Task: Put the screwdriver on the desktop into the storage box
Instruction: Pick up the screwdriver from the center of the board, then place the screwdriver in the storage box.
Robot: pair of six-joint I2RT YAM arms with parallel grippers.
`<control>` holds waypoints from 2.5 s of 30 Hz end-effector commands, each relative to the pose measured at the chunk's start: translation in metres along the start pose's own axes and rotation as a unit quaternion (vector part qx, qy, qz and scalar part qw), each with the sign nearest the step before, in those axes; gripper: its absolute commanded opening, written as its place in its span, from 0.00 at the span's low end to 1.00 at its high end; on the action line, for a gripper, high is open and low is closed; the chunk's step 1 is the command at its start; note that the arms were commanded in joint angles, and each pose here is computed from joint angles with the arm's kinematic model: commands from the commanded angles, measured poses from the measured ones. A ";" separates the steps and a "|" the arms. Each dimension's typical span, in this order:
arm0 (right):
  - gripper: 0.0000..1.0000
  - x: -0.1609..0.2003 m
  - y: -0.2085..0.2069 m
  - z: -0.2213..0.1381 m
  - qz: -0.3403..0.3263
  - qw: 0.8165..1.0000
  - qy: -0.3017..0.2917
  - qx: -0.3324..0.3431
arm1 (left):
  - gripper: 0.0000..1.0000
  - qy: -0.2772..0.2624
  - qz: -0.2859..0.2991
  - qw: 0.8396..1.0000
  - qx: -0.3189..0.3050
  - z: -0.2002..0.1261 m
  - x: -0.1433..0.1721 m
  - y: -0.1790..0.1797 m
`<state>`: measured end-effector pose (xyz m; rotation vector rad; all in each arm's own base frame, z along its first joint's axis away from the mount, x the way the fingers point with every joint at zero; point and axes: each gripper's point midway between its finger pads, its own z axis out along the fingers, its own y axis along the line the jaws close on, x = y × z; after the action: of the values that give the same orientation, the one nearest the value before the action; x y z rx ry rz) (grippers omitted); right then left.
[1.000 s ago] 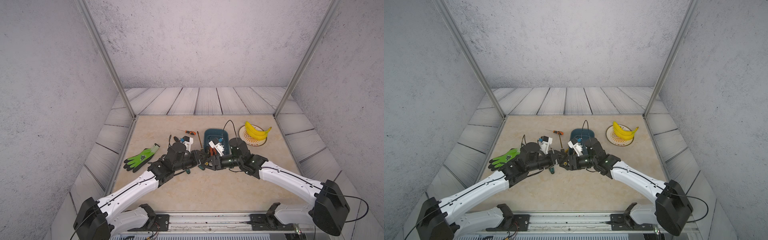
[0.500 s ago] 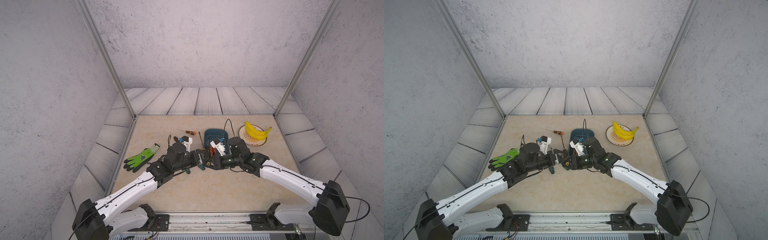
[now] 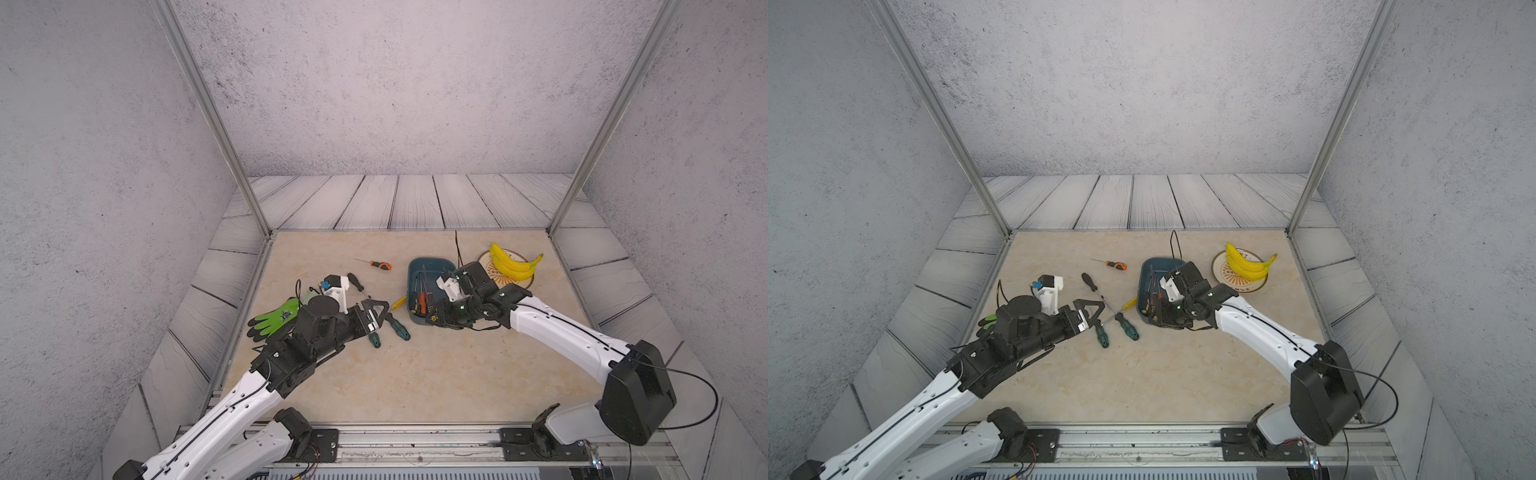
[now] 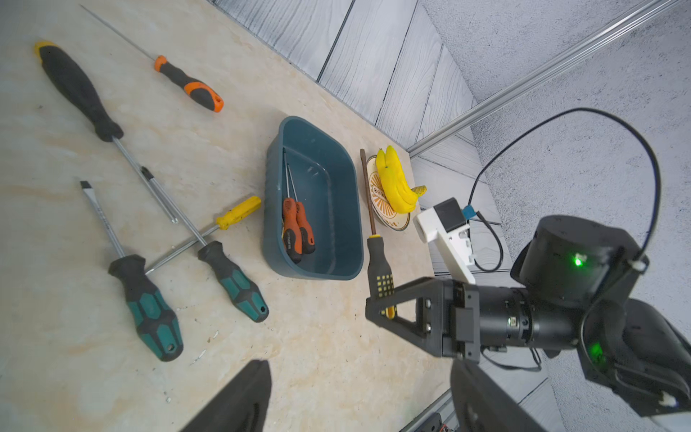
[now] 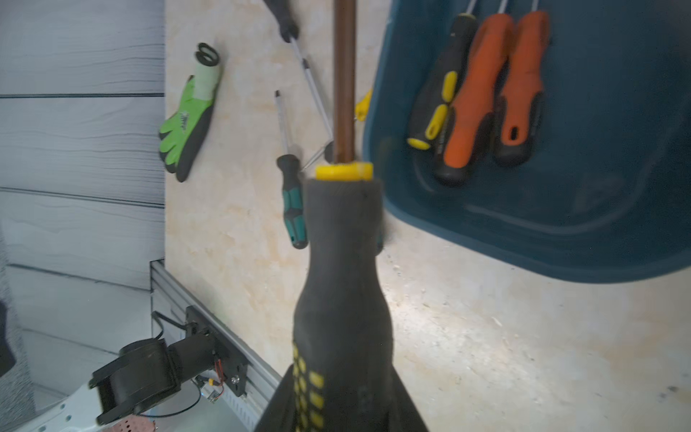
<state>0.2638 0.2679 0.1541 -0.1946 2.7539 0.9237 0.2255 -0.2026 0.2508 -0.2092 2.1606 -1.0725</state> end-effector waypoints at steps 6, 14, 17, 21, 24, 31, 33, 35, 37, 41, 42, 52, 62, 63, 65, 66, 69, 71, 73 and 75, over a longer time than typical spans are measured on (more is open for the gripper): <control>0.10 -0.033 -0.032 0.005 0.007 0.997 0.013 0.076 | 0.81 0.017 -0.026 0.997 -0.065 -0.007 0.029 0.056; 0.11 -0.054 -0.051 0.028 0.018 0.993 0.026 0.115 | 0.81 0.019 -0.041 0.995 -0.084 -0.015 0.041 0.078; 0.11 -0.060 -0.058 0.035 0.022 0.991 0.024 0.131 | 0.81 0.019 -0.046 0.995 -0.086 -0.017 0.044 0.083; 0.11 -0.063 -0.068 0.044 0.027 0.988 0.029 0.146 | 0.81 0.019 -0.050 0.995 -0.086 -0.017 0.045 0.086; 0.12 -0.065 -0.074 0.050 0.030 0.987 0.032 0.155 | 0.81 0.021 -0.053 0.995 -0.086 -0.016 0.045 0.087; 0.17 -0.068 -0.085 0.064 0.038 0.984 0.040 0.171 | 0.80 0.023 -0.058 0.994 -0.086 -0.014 0.048 0.091; 0.18 -0.068 -0.088 0.068 0.041 0.983 0.043 0.175 | 0.80 0.022 -0.059 0.994 -0.085 -0.014 0.047 0.090; 0.20 -0.068 -0.091 0.071 0.044 0.981 0.047 0.180 | 0.80 0.021 -0.059 0.994 -0.084 -0.015 0.047 0.090; 0.22 -0.068 -0.095 0.074 0.048 0.980 0.052 0.186 | 0.80 0.020 -0.059 0.995 -0.084 -0.015 0.047 0.090; 0.28 -0.067 -0.101 0.081 0.052 0.977 0.062 0.196 | 0.80 0.021 -0.061 0.994 -0.084 -0.015 0.047 0.091; 0.31 -0.067 -0.102 0.083 0.053 0.977 0.065 0.197 | 0.80 0.021 -0.061 0.994 -0.085 -0.016 0.047 0.092; 0.45 -0.071 -0.098 0.083 0.055 0.978 0.064 0.191 | 0.79 0.019 -0.064 0.994 -0.085 -0.016 0.048 0.094; 0.45 -0.075 -0.089 0.061 0.037 0.978 0.047 0.199 | 0.79 0.016 -0.063 0.994 -0.087 -0.019 0.047 0.094; 0.45 -0.076 -0.086 0.056 0.033 0.979 0.042 0.198 | 0.79 0.014 -0.062 0.994 -0.088 -0.020 0.046 0.095; 0.46 -0.077 -0.082 0.048 0.028 0.980 0.036 0.196 | 0.79 0.014 -0.063 0.994 -0.088 -0.020 0.046 0.094; 0.46 -0.078 -0.079 0.044 0.025 0.980 0.033 0.194 | 0.79 0.015 -0.063 0.994 -0.089 -0.020 0.045 0.093; 0.46 -0.078 -0.073 0.034 0.020 0.982 0.025 0.186 | 0.79 0.015 -0.062 0.994 -0.092 -0.020 0.044 0.093; 0.46 -0.078 -0.069 0.029 0.017 0.983 0.021 0.181 | 0.78 0.017 -0.063 0.993 -0.094 -0.019 0.044 0.093; 0.46 -0.077 -0.065 0.025 0.014 0.984 0.018 0.176 | 0.79 0.020 -0.062 0.993 -0.095 -0.018 0.044 0.092; 0.46 -0.077 -0.061 0.020 0.010 0.985 0.015 0.170 | 0.79 0.022 -0.062 0.993 -0.096 -0.017 0.044 0.091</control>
<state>0.3615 0.2413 0.1166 -0.0977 2.8823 0.4511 0.1937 -0.1528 0.1585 -0.4186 2.3302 -0.9495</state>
